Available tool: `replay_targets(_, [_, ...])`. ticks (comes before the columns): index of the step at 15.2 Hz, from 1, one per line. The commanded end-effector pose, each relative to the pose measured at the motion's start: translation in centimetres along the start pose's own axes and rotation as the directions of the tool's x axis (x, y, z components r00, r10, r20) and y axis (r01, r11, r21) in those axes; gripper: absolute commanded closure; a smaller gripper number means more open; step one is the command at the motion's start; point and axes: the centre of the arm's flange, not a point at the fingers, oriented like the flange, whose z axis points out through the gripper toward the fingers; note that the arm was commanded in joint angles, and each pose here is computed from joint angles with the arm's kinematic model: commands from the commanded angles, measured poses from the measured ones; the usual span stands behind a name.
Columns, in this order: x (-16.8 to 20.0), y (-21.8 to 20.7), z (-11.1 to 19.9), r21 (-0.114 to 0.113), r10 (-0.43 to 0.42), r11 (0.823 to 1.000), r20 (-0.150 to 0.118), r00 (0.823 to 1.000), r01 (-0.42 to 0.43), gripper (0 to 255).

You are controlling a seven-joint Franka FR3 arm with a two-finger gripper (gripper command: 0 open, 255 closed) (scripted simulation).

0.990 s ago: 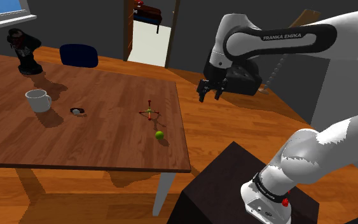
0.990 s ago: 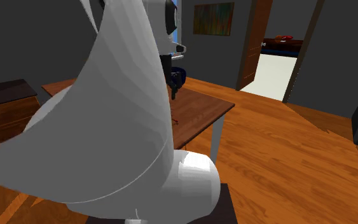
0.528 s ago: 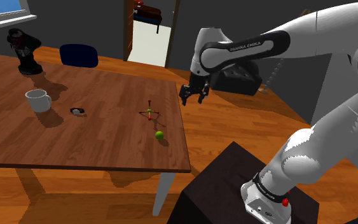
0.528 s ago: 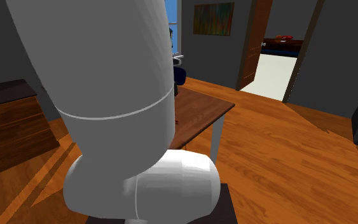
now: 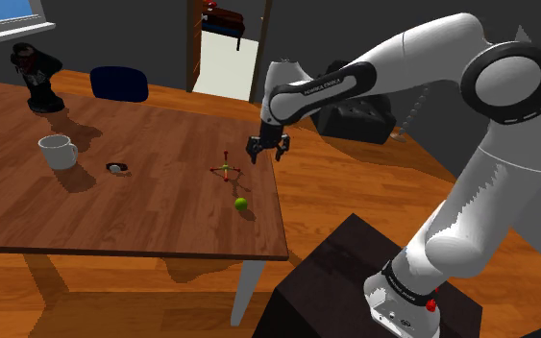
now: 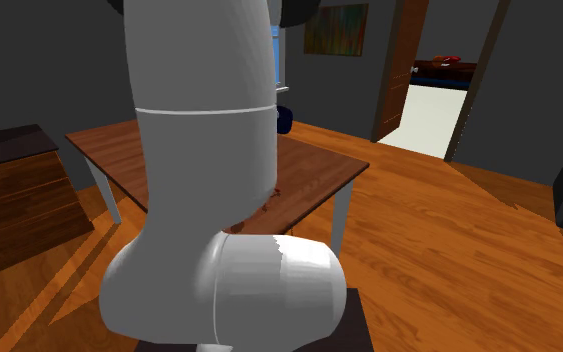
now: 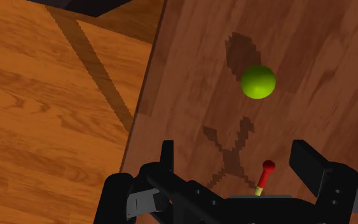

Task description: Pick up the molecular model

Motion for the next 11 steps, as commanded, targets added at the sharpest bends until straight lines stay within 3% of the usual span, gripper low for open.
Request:
replay_targets(1, [1.7, -1.1, 1.3, -0.003, 0.013, 1.000, -0.008, 1.000, -0.014, 0])
replay_targets(11, [10.9, -6.4, 8.7, -0.017, 0.077, 0.997, -0.045, 0.996, -0.078, 0])
